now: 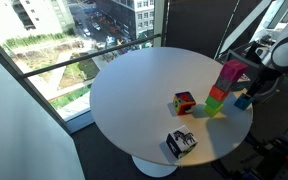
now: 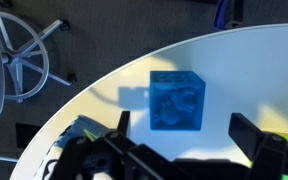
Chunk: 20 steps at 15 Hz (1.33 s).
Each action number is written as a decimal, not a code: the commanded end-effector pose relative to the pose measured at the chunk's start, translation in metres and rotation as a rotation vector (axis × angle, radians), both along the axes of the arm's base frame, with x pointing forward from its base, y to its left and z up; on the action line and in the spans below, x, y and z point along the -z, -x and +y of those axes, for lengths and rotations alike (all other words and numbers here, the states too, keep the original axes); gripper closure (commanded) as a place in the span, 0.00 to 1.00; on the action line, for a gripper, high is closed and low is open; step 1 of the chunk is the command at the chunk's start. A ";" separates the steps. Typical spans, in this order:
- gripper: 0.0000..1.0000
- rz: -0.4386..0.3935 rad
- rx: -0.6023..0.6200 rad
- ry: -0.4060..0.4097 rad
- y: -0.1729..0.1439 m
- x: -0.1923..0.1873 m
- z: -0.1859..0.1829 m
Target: Put the blue block on top of the pink block
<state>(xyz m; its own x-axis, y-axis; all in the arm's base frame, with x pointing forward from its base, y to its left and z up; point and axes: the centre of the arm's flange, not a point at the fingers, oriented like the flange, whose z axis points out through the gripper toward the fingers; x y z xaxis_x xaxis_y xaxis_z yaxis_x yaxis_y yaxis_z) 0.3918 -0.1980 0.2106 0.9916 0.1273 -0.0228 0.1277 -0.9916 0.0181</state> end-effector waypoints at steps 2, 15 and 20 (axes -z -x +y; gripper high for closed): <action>0.00 0.000 0.007 0.023 0.001 0.017 -0.001; 0.60 0.017 0.011 0.021 0.003 0.038 -0.001; 0.69 0.029 0.018 0.015 0.000 0.008 0.002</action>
<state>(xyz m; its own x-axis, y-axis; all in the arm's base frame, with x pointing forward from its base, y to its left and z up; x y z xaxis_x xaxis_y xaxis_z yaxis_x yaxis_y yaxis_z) 0.3887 -0.1969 0.1772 0.9913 0.1216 -0.0499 0.1232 -0.9919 0.0298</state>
